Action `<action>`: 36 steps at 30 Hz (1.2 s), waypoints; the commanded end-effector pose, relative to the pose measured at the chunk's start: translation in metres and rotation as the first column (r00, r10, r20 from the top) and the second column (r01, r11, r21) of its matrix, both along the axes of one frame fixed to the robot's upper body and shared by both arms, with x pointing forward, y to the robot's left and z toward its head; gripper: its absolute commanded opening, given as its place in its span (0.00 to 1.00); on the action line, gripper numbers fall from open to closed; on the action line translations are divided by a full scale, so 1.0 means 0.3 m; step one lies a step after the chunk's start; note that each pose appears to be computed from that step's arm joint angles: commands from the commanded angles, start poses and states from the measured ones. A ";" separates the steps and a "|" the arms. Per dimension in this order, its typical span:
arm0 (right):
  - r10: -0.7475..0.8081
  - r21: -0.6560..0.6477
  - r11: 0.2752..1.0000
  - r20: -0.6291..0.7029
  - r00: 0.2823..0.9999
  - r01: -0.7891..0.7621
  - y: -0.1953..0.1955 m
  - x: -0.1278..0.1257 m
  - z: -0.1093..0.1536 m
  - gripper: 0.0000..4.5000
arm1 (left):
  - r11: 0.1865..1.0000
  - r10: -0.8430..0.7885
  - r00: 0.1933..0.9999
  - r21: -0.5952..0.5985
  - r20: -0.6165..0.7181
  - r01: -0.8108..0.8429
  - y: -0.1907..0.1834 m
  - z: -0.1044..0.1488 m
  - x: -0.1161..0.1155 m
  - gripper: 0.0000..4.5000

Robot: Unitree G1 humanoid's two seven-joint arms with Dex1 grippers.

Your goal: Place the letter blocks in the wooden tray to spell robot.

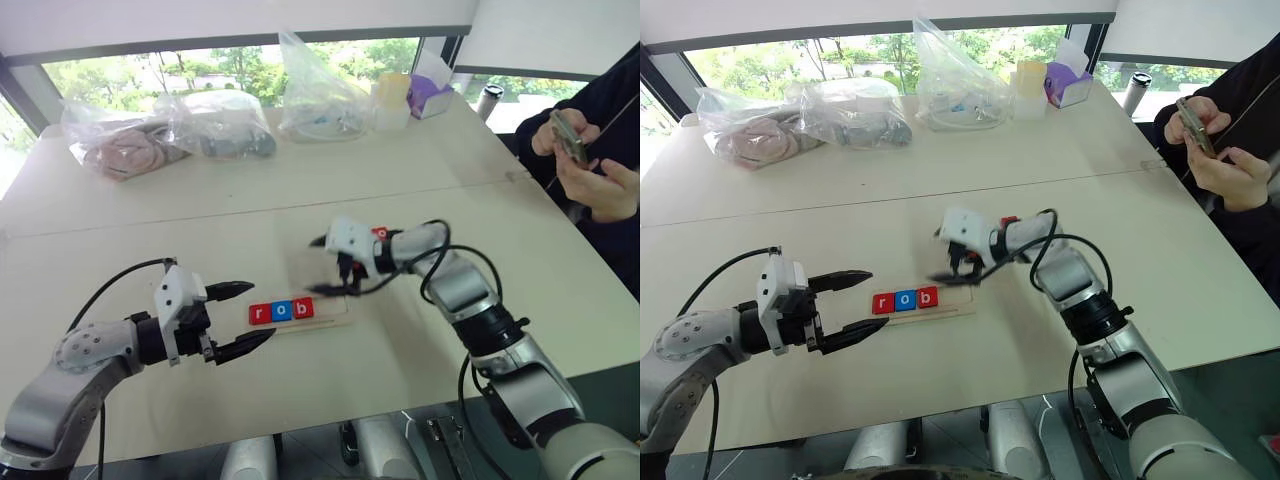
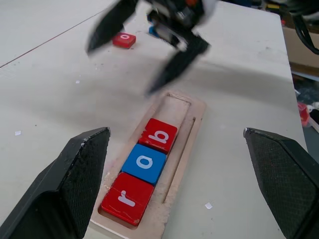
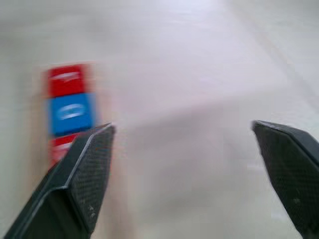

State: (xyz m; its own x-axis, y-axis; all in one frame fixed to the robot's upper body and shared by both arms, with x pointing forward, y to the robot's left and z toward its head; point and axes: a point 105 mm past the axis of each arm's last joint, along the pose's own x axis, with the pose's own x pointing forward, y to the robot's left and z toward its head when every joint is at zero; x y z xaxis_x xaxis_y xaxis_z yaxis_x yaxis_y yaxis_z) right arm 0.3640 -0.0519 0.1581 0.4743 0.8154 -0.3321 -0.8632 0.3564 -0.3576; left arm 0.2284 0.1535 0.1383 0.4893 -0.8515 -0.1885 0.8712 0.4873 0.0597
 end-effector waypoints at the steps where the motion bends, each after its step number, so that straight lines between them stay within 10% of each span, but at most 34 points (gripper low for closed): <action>1: -0.361 0.107 0.928 0.012 0.932 0.358 -0.127 0.121 0.044 0.99 | 1.000 -0.028 0.999 -0.008 0.039 0.028 -0.018 0.020 -0.001 1.00; 11: -0.681 0.107 0.712 -0.137 0.719 0.694 -0.259 0.163 -0.073 0.99 | 0.999 -0.052 0.997 -0.011 0.049 0.052 -0.030 0.026 0.016 1.00; 26: -0.707 0.037 0.657 -0.317 0.632 0.753 -0.247 0.104 -0.180 0.99 | 0.999 -0.040 0.998 -0.004 0.057 0.041 -0.028 0.026 0.022 1.00; 34: -0.712 0.047 0.620 -0.387 0.586 0.783 -0.261 0.075 -0.164 0.27 | 0.999 -0.045 0.997 -0.005 0.062 0.046 -0.037 0.021 0.034 1.00; 36: -0.713 0.043 0.615 -0.395 0.579 0.787 -0.267 0.053 -0.157 0.26 | 0.999 -0.048 0.997 -0.007 0.062 0.049 -0.040 0.019 0.036 1.00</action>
